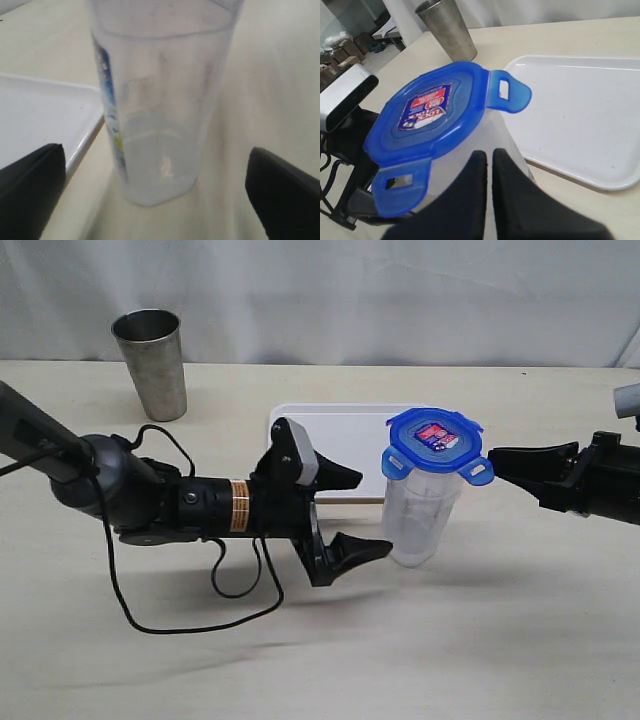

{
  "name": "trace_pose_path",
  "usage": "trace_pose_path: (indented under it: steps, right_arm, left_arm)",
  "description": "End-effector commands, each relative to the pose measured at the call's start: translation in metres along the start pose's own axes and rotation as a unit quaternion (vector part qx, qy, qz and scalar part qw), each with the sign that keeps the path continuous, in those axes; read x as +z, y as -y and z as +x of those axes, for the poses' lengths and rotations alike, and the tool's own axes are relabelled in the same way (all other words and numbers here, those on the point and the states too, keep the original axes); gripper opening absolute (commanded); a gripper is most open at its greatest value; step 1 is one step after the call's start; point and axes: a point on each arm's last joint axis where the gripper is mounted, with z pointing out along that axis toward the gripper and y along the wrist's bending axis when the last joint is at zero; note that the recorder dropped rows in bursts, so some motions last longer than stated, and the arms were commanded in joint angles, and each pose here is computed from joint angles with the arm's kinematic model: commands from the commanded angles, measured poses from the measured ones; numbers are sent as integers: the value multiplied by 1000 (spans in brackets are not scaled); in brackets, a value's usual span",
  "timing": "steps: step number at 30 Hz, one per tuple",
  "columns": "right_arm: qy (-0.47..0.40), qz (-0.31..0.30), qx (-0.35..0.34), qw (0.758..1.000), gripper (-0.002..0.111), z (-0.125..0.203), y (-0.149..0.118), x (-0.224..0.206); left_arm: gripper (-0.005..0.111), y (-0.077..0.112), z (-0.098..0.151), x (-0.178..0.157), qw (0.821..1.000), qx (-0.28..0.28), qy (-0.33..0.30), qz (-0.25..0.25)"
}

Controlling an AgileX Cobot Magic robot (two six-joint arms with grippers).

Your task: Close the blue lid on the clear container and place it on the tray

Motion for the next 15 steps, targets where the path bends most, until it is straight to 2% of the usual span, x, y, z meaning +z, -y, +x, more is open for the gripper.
trace_pose_path:
  steps: [1,4,9,15]
  right_arm:
    - [1,3,-5,1000,4,-1,1,0]
    - [4,5,-3,1000,4,-1,1,0]
    - [4,5,-3,1000,4,-1,1,0]
    - [4,5,-3,1000,4,-1,1,0]
  left_arm:
    - [90,6,-4,11,1000,9,-11,2]
    - [90,9,-6,15,1000,10,-4,-7]
    - [90,7,-11,19,999,-24,15,-44]
    - [90,14,-13,24,999,-23,19,-35]
